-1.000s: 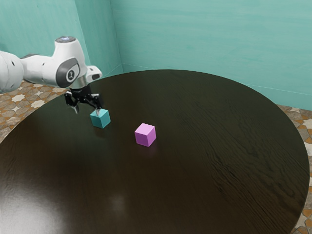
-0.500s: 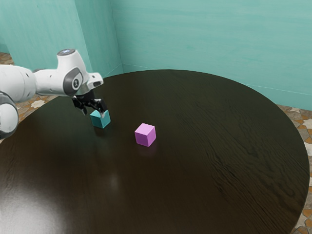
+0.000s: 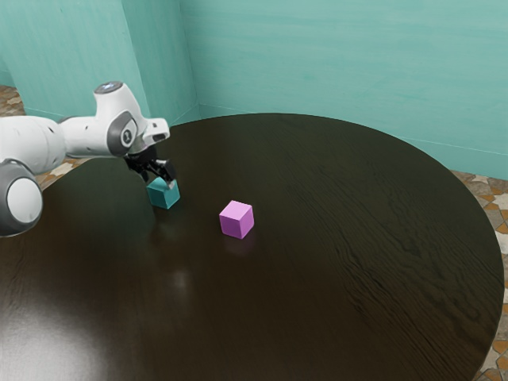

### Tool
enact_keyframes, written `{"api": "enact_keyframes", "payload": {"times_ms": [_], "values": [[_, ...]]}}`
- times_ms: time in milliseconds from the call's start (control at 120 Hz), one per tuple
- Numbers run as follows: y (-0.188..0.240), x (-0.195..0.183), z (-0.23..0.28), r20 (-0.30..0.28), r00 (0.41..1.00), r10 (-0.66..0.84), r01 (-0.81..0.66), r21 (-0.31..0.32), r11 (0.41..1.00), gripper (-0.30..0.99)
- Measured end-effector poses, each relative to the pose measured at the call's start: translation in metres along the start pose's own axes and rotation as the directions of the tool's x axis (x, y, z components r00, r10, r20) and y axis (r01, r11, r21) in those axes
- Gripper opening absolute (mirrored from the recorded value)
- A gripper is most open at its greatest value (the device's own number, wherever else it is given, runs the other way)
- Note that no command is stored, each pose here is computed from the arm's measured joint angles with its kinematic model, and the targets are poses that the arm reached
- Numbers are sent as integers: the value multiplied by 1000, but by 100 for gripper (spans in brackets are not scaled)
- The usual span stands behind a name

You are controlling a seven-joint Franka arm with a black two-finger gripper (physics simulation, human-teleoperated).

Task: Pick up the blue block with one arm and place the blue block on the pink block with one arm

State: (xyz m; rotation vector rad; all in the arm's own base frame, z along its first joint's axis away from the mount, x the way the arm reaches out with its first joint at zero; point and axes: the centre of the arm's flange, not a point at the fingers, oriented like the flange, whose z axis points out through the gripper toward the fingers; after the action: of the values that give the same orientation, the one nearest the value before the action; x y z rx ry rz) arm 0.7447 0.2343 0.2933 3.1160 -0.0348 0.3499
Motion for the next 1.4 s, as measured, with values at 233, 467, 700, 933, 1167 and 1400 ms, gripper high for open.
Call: {"api": "enact_keyframes", "payload": {"times_ms": [233, 467, 700, 933, 1167, 1400], "values": [[0, -4, 14, 10, 999, 49, -49, -18, 999, 69], [-1, -5, 25, 2, 997, 79, -79, -28, 996, 69], [1, -5, 34, -4, 995, 103, -103, -35, 994, 69], [0, -8, 32, 0, 996, 89, -89, -35, 995, 37], [11, -17, -8, 10, 997, 71, -71, -9, 997, 34], [101, -44, -95, 22, 997, 72, -73, 20, 997, 35]]}}
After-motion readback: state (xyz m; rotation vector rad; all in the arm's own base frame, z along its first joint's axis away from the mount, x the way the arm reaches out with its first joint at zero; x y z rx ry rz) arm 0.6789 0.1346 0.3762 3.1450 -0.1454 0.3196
